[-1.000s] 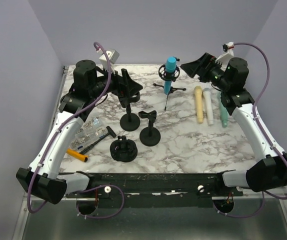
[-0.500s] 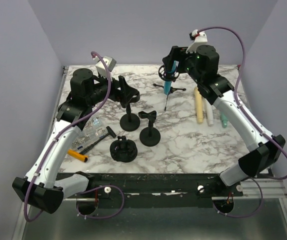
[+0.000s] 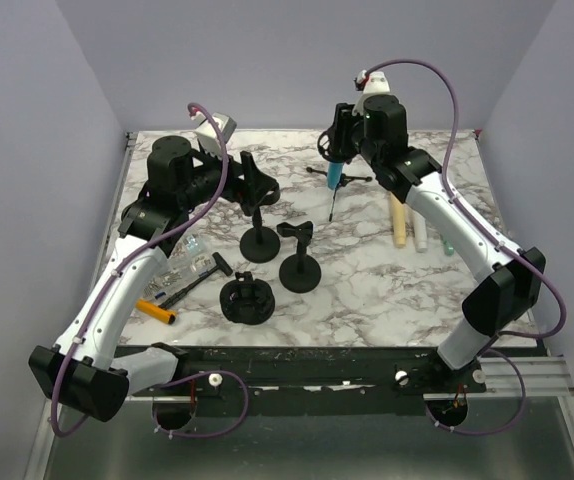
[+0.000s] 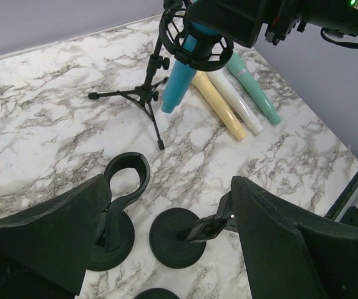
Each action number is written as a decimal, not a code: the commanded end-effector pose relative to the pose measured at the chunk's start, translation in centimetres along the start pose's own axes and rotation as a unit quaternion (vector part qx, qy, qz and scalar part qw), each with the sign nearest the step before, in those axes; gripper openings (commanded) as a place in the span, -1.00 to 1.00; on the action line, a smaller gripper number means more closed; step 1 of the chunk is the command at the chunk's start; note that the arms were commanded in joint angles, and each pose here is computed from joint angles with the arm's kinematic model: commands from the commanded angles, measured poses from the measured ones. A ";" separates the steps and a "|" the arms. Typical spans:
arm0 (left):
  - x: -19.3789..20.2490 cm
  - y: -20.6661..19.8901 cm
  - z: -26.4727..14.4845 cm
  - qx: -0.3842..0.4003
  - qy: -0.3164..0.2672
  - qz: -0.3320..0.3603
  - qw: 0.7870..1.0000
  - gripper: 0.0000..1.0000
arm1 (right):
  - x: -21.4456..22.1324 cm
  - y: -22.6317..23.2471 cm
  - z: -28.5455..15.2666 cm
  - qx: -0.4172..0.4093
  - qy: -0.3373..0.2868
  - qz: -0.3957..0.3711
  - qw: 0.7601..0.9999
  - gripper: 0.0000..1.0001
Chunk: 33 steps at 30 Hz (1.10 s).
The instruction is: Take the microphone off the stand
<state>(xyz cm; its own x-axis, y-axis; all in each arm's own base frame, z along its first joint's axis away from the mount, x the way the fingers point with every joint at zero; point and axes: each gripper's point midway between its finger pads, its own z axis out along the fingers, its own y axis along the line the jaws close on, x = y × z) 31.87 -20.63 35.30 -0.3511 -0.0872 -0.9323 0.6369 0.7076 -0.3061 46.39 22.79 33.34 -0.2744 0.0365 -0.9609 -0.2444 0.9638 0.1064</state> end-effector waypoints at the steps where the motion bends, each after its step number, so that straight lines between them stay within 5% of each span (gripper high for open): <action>1: -0.3 0.1 0.3 -0.003 -0.003 0.011 1.000 0.68 | -5.2 -0.2 -1.5 0.014 -0.054 -0.006 0.998 -0.38; 12: -0.1 0.6 0.3 -0.013 -0.008 0.016 1.000 0.68 | -18.3 -1.3 -7.4 0.044 -0.207 0.003 0.977 -0.67; 17: 0.3 0.4 0.7 -0.005 0.000 0.010 1.000 0.68 | -20.7 -2.3 -10.0 0.060 -0.242 0.013 0.968 -0.86; 26: 0.3 0.3 0.8 0.000 0.003 0.003 1.000 0.68 | -17.0 -8.3 -13.9 0.193 -0.231 -0.001 0.954 -0.99; 30: 0.4 0.1 0.9 0.004 0.004 0.000 1.000 0.68 | -11.1 -12.9 -13.3 0.299 -0.152 -0.019 0.942 -0.99; 33: 0.7 0.0 1.0 0.004 0.008 0.001 1.000 0.69 | -4.3 -14.8 -12.6 0.299 -0.069 0.021 0.951 -0.99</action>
<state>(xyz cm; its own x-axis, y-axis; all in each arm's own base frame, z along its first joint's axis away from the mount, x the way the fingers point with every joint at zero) 32.59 -20.85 34.05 -0.3723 -0.0702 -0.9255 0.6268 0.7164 -0.3065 40.41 8.60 47.22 0.0623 0.0339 -0.9975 0.2131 0.9759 0.0465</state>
